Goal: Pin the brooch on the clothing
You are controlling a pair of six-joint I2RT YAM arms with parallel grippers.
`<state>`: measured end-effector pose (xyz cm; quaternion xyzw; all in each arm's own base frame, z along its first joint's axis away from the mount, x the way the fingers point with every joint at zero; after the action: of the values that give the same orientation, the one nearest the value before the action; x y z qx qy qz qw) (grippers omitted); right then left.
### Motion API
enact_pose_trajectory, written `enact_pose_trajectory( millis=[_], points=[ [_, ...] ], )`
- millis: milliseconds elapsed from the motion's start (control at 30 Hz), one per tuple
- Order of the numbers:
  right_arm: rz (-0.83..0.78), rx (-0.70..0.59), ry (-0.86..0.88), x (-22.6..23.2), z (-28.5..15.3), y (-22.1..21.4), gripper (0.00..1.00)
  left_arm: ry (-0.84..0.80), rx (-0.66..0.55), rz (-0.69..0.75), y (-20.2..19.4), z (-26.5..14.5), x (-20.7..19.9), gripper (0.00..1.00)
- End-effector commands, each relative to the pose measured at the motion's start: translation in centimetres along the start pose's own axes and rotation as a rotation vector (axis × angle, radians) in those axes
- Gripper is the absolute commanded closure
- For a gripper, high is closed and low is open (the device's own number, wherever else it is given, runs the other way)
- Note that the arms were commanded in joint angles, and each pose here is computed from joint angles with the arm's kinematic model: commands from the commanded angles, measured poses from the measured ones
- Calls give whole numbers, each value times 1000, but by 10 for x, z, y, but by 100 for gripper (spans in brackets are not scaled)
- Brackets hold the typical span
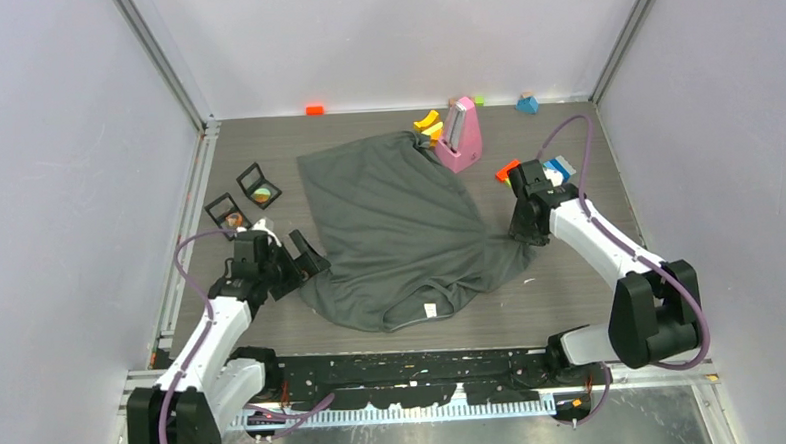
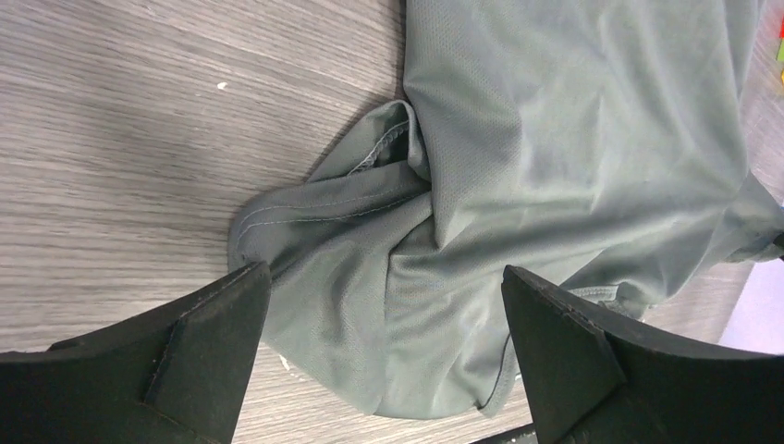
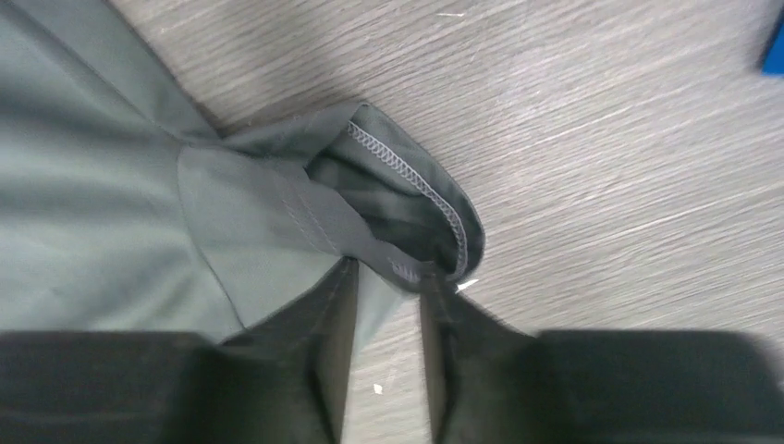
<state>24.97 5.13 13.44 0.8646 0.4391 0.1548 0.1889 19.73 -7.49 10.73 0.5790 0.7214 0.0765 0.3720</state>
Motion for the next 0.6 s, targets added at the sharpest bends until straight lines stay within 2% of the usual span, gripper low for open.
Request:
enact_pose_trajectory(
  millis=[0, 33, 67, 133, 300, 567],
  points=[
    [-13, -44, 28, 2, -26, 16, 49, 38, -56, 92, 14, -20, -2, 0],
    [-11, -32, 53, 3, -30, 13, 37, 42, -59, 102, 15, -24, -2, 0],
    [5, -42, 84, 2, -40, 12, 30, 46, -56, 106, 14, -26, -2, 0],
    [19, -23, 149, 2, -53, 3, 26, 53, -45, 112, 11, -27, 0, 0],
    [-9, 115, 272, 4, -67, -51, 26, 94, -19, 83, 6, -18, 8, 0],
    [-93, 239, 393, 31, -73, -126, 27, 115, -22, 15, 10, 2, 11, 0]
  ],
)
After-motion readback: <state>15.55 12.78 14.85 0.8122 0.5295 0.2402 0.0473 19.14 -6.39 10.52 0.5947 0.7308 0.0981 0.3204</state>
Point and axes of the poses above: each gripper's point midway between its finger pads, its own z axis out along the fingers, its own x axis along the line the jaws close on, y = z × x, the point moved 6 cm from there along -z, back along the fingers, and after that the axes turned 14 degrees about z, right-handed, at the moved point
